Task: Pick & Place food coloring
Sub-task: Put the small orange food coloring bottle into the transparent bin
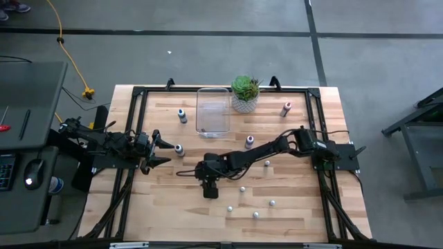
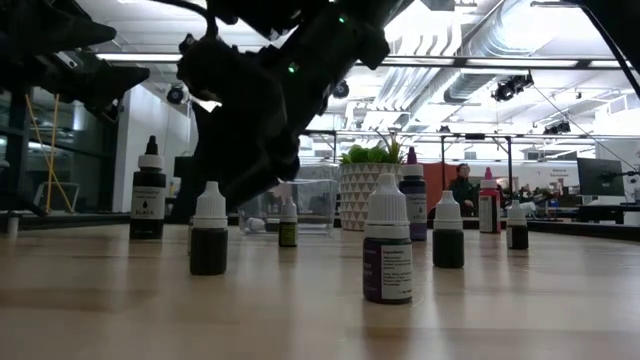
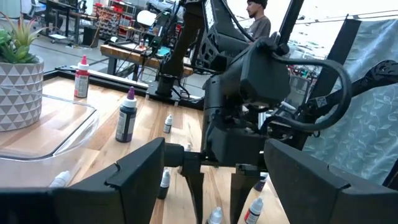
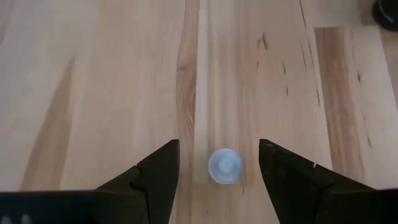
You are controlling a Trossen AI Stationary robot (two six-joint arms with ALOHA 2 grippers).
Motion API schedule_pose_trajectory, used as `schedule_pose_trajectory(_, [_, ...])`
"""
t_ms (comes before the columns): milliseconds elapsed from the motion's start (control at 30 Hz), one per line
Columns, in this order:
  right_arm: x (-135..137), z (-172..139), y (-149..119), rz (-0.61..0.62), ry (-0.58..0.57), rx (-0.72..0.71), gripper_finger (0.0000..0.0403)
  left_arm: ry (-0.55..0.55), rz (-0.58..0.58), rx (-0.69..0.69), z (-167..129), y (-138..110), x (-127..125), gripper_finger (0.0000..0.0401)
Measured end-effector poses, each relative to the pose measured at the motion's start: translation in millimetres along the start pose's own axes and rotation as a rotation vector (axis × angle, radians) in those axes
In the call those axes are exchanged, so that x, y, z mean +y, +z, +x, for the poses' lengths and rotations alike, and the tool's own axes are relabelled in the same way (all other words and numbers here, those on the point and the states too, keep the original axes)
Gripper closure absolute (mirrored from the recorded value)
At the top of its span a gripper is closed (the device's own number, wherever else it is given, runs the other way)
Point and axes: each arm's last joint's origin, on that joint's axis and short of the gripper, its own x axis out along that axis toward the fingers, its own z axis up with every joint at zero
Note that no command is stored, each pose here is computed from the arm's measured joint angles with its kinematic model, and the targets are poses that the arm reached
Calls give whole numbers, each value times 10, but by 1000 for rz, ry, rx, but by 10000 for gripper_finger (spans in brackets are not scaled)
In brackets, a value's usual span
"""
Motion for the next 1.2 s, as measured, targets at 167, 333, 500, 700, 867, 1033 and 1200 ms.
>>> schedule_pose_trajectory(167, [0,-33,16,2,-1,-2,195,0,0,0,0,0,0,130])
schedule_pose_trajectory(333, [-2,-47,-4,2,-4,24,202,0,0,0,0,0,0,130])
schedule_pose_trajectory(500, [8,-66,-3,2,15,33,232,0,0,0,0,0,0,130])
schedule_pose_trajectory(700, [17,-113,28,2,22,21,264,0,0,0,0,0,0,130])
schedule_pose_trajectory(867, [18,-113,27,2,24,22,277,0,0,0,0,0,0,130])
schedule_pose_trajectory(1033, [18,-113,25,2,23,24,282,0,0,0,0,0,0,130])
schedule_pose_trajectory(1200, [17,-113,23,2,20,26,282,0,0,0,0,0,0,130])
